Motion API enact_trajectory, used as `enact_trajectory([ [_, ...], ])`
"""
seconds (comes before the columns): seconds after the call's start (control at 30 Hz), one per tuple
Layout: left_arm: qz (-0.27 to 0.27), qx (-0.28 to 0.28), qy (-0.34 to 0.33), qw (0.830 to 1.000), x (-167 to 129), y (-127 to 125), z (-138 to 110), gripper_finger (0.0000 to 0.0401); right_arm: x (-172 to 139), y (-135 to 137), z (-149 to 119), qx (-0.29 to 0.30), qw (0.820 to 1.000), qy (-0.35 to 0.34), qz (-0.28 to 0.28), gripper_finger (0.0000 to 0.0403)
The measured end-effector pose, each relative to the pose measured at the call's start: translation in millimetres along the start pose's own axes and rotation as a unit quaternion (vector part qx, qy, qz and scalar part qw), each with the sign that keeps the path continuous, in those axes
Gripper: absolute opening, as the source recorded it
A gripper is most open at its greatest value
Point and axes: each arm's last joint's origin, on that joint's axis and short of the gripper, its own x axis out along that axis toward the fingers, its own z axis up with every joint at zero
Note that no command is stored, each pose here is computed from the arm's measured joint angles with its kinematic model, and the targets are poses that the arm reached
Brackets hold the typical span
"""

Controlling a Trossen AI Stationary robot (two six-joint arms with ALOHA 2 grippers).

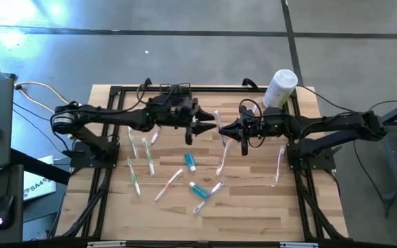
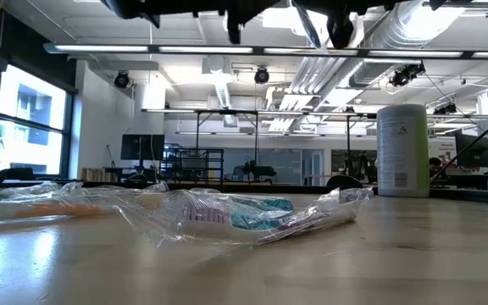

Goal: Pick & Place toothbrushing station
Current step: Put the right blue toothbrush into the black wire organizer

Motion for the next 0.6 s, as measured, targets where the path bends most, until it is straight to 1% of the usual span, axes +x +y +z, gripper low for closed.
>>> enact_trajectory([
  [0.17, -0.003, 0.003, -0.01, 1.0, 2.5, -2.3, 8.7, 0.0162, 0.0, -0.1, -0.2, -0.002, 1.0, 0.001, 0.0, 0.0008],
  [0.37, 0.002, 0.003, -0.011, 1.0, 2.5, -1.8, 8.6, 0.0162, 0.0, -0.2, -0.3, -0.014, 1.0, 0.002, -0.001, 0.0008],
  [0.47, 0.022, 0.001, -0.014, 1.0, 5.6, 1.5, 4.4, 0.0162, 0.0, -0.1, -0.4, -0.015, 1.0, 0.002, 0.001, 0.0008],
  [0.6, 0.028, -0.018, -0.011, 0.999, 6.6, 3.0, 1.9, 0.0162, 0.0, -0.4, -0.9, -0.026, 1.0, 0.005, -0.001, 0.0008],
])
